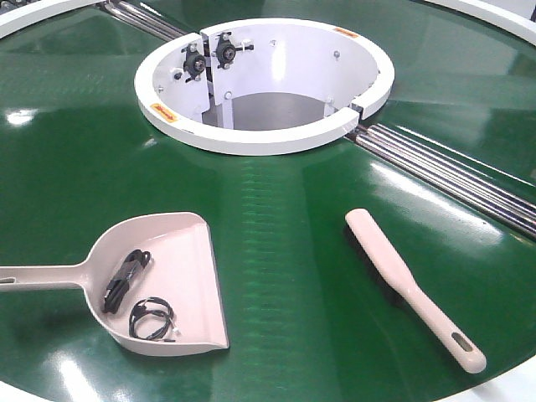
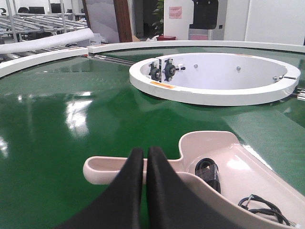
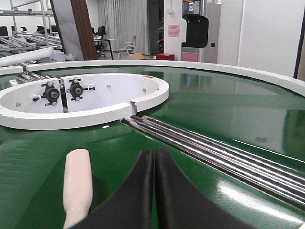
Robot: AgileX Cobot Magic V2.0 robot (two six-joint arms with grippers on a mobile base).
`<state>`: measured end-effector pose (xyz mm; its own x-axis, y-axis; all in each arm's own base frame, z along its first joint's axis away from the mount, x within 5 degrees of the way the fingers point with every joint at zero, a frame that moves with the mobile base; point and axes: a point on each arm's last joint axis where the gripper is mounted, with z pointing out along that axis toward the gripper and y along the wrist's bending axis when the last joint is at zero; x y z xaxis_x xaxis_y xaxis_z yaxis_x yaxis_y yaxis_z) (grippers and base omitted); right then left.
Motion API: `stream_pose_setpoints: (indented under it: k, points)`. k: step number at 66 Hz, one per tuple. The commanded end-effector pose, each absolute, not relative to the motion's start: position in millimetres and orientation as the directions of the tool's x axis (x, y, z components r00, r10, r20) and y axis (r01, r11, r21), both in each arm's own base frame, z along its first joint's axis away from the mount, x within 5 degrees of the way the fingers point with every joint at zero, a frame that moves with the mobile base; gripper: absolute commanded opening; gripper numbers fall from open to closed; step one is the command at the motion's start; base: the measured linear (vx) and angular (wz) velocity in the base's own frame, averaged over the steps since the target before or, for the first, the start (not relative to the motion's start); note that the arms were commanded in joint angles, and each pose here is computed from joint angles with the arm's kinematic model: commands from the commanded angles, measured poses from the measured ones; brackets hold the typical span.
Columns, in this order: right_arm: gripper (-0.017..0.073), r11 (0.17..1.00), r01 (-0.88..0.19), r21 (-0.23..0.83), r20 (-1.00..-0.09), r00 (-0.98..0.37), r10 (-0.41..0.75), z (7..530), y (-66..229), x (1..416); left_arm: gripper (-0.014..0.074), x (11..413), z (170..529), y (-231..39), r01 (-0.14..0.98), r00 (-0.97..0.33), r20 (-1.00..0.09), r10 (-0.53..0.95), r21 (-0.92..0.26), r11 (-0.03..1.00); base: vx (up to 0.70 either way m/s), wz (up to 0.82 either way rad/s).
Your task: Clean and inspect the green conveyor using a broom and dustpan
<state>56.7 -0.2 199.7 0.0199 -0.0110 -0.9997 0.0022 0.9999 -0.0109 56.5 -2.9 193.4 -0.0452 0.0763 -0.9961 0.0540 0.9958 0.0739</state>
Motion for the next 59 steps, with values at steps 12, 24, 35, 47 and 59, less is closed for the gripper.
stream_pose_setpoints:
  k: [12,24,35,47,59]
  points:
    - [-0.0008,1.0,0.007,-0.019,-0.994,0.11,-0.02,206.8,-0.2,55.5,-0.0006,55.9,197.8,-2.8,0.047,0.032,-0.997,0.065,0.066,0.997,0.0,0.0]
    - [-0.0008,1.0,0.007,-0.019,-0.994,0.11,-0.02,206.8,-0.2,55.5,-0.0006,55.9,197.8,-2.8,0.047,0.032,-0.997,0.065,0.066,0.997,0.0,0.0]
    - [-0.0008,1.0,0.007,-0.019,-0.994,0.11,-0.02,206.8,-0.2,55.5,-0.0006,55.9,197.8,-2.8,0.047,0.032,-0.997,0.065,0.066,0.997,0.0,0.0]
    - [-0.0008,1.0,0.007,-0.019,-0.994,0.11,-0.02,207.0,-0.2,55.5,-0.0006,55.9,197.8,-2.8,0.047,0.032,-0.997,0.065,0.066,0.997,0.0,0.0]
    - [-0.0008,1.0,0.007,-0.019,-0.994,0.11,-0.02,207.0,-0.2,55.5,-0.0006,55.9,197.8,-2.8,0.047,0.032,-0.997,0.065,0.066,0.997,0.0,0.0]
